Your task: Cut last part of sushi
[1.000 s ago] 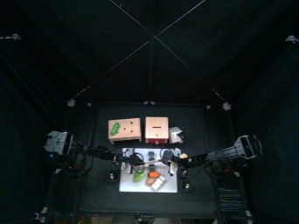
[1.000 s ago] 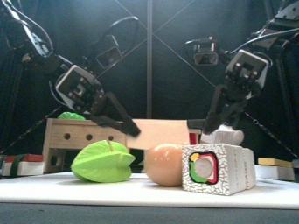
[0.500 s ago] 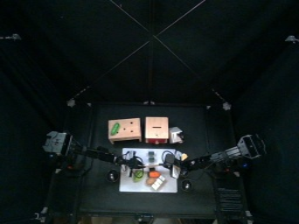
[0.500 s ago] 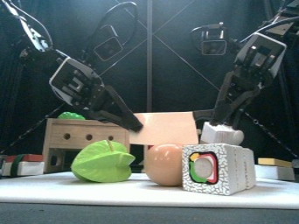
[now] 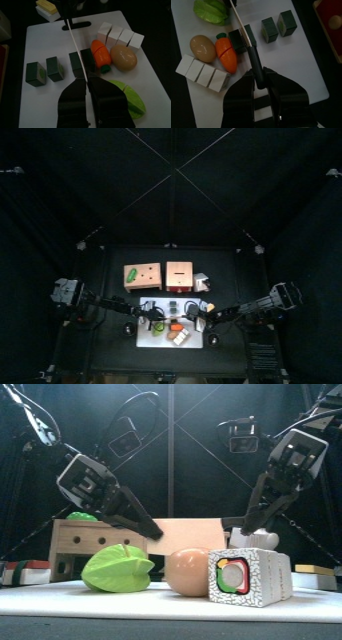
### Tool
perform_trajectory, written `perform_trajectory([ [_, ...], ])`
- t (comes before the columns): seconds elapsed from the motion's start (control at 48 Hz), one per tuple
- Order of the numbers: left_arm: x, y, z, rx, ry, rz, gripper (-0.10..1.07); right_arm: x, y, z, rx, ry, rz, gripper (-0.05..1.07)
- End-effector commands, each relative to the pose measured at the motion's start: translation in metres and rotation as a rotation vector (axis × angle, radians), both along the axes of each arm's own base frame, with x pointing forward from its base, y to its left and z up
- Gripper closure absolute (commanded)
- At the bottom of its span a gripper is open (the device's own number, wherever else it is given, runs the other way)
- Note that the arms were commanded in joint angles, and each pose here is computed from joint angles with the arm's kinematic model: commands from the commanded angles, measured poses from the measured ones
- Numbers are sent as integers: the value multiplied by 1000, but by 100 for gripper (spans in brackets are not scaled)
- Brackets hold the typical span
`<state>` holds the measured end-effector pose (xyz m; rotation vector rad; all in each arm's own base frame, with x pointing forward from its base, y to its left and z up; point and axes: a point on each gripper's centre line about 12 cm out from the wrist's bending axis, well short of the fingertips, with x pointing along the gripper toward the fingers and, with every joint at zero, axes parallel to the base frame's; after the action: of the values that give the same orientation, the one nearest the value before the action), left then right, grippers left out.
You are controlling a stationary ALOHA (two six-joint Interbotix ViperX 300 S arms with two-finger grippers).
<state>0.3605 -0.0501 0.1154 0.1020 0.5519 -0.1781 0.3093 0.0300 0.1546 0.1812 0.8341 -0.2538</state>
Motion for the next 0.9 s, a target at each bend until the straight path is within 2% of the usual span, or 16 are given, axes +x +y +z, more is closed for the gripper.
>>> perform_trajectory([
  [0.0,-4,-15,-4,2,15,-41,62,-2,-4,1,5,1,-26,69],
  [0.188,-5,-15,-7,2,23,-40,62,-2,-3,0,14,5,-31,69],
  [0.438,-3,-16,1,3,1,-45,62,0,-2,8,15,-23,-22,69],
  [0.667,-3,-16,1,3,-1,-45,62,-1,0,10,15,-28,-16,69],
  [0.875,-2,-16,12,2,-30,-49,62,0,0,15,10,-44,-8,69],
])
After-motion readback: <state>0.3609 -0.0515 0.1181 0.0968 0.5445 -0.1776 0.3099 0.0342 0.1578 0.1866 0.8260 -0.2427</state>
